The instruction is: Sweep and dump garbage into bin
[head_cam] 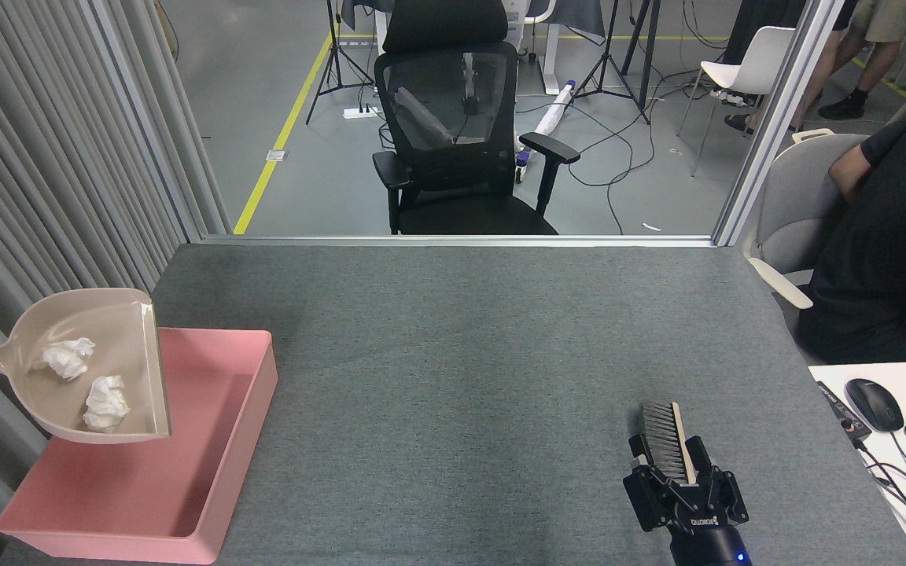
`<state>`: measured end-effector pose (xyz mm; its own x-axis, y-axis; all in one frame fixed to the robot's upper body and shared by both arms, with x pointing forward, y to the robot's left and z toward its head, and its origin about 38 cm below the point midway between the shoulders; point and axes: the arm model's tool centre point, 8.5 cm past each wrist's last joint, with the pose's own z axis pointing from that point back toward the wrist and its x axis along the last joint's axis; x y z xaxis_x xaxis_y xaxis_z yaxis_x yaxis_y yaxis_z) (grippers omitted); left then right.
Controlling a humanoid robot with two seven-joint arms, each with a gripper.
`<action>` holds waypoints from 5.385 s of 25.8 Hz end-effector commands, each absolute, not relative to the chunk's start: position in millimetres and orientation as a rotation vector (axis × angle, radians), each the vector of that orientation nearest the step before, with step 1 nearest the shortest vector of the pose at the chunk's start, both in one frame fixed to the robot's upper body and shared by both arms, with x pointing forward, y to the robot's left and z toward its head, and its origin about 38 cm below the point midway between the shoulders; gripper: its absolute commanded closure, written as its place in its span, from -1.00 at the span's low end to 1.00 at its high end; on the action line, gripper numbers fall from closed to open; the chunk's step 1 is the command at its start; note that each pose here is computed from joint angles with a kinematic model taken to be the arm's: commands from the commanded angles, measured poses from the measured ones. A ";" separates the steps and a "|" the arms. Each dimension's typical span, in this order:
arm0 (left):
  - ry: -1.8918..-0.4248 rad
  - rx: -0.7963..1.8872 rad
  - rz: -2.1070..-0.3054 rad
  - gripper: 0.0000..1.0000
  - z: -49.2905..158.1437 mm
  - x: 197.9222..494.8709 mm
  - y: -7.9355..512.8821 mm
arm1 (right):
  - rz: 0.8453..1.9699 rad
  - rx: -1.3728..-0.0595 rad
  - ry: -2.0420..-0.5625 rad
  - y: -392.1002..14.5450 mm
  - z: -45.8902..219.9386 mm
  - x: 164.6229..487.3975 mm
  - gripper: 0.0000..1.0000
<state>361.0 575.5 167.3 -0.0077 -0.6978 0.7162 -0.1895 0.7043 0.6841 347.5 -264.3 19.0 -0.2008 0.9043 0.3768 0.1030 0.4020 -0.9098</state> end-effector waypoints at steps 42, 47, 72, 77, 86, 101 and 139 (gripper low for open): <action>-1.650 0.078 -0.358 0.63 178.4 410.3 333.1 | 0.951 -0.950 -1.580 -279.6 21.9 348.4 -0.93; -1.635 0.029 -0.387 0.63 141.9 404.6 272.9 | 0.946 -0.947 -1.576 -279.3 20.6 347.3 -0.93; -1.511 0.113 -0.479 0.55 34.1 409.3 205.7 | 0.937 -0.961 -1.565 -280.3 21.9 347.5 -0.93; -1.499 0.098 -0.483 0.55 26.7 418.1 201.3 | 0.941 -0.961 -1.559 -281.7 20.4 345.4 -0.93; -1.490 0.107 -0.460 0.47 27.7 435.7 205.1 | 0.936 -0.963 -1.560 -281.2 21.2 345.6 -0.93; -1.438 0.119 -0.457 -0.37 12.9 432.0 211.1 | 0.925 -0.977 -1.550 -289.1 21.4 343.8 -0.93; -1.654 0.583 -0.977 -0.98 101.7 338.5 254.2 | 1.058 -1.100 -1.406 -269.1 64.3 402.2 -0.94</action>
